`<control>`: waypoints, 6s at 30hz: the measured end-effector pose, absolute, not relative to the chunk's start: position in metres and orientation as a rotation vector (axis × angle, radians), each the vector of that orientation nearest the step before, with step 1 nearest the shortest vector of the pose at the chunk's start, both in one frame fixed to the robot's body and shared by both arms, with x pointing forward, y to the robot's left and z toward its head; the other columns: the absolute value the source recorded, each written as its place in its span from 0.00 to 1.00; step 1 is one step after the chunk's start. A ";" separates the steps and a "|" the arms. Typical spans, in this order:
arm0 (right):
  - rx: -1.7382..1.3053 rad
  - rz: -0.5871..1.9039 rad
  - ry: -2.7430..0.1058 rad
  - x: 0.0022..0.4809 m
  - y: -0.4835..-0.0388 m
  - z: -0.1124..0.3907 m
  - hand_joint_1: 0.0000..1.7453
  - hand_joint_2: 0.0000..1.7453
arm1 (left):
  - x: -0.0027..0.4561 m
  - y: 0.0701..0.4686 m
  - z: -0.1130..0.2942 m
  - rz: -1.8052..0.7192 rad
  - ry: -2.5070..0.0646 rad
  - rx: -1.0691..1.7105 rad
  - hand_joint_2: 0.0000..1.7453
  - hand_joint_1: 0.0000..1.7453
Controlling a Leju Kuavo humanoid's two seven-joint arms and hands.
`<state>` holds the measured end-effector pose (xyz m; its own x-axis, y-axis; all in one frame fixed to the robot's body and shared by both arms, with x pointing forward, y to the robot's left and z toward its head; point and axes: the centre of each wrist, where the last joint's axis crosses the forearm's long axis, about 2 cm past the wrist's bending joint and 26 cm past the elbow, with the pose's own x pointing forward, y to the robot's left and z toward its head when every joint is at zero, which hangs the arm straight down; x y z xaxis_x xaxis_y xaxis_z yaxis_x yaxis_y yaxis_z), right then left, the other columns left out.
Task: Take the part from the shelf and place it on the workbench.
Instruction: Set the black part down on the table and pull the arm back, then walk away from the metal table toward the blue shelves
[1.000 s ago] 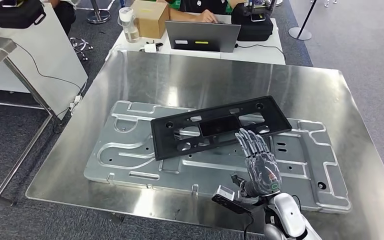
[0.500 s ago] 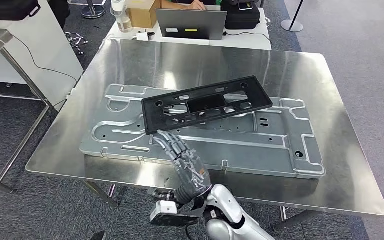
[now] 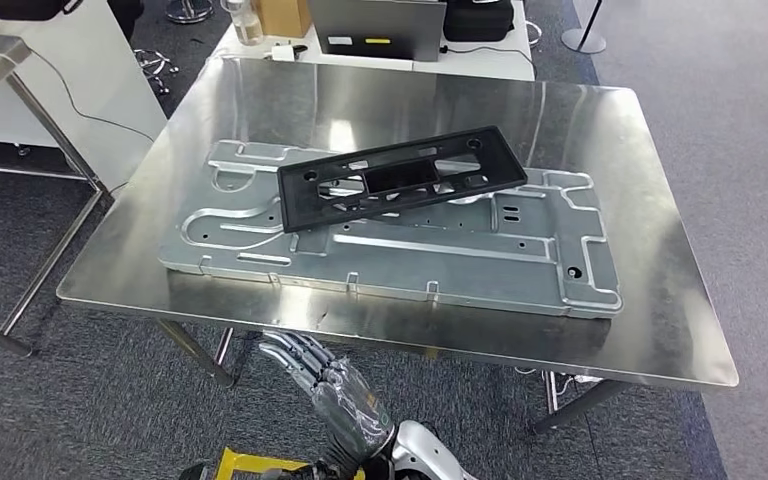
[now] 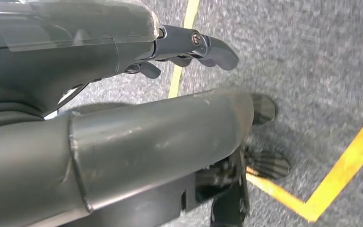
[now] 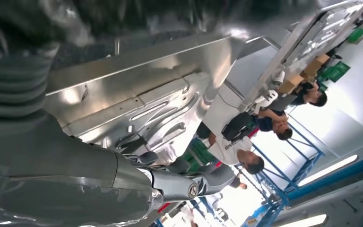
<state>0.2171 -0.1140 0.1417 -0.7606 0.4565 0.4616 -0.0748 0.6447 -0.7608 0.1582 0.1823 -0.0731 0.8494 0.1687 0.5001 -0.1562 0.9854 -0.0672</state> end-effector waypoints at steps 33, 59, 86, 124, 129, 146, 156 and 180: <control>-0.404 0.711 -1.533 0.167 -0.207 -0.016 0.00 0.00 | 0.153 0.197 -0.078 0.260 -0.559 0.029 0.00 0.00; -0.220 0.341 -0.644 0.083 -0.282 -0.103 0.00 0.00 | 0.147 0.203 -0.081 0.216 -0.559 0.064 0.00 0.00; -0.112 0.104 -0.283 0.040 -0.289 -0.112 0.00 0.00 | 0.102 0.333 -0.099 -0.151 -0.990 0.146 0.00 0.00; -0.094 -0.034 -0.247 0.041 -0.275 -0.111 0.00 0.00 | 0.036 0.291 -0.112 0.008 -0.411 0.150 0.00 0.00; -0.090 -0.028 -0.236 0.037 -0.274 -0.112 0.00 0.00 | 0.038 0.291 -0.112 -0.007 -0.458 0.150 0.00 0.00; -0.071 -0.014 -0.242 0.036 -0.272 -0.112 0.00 0.00 | 0.043 0.286 -0.111 -0.063 -0.468 0.124 0.00 0.00; -0.063 -0.018 -0.261 0.045 -0.270 -0.111 0.00 0.00 | 0.040 0.288 -0.112 -0.069 -0.470 0.125 0.00 0.00; -0.026 -0.005 -0.239 0.038 -0.257 -0.111 0.00 0.00 | 0.040 0.295 -0.112 -0.086 -0.468 0.131 0.00 0.00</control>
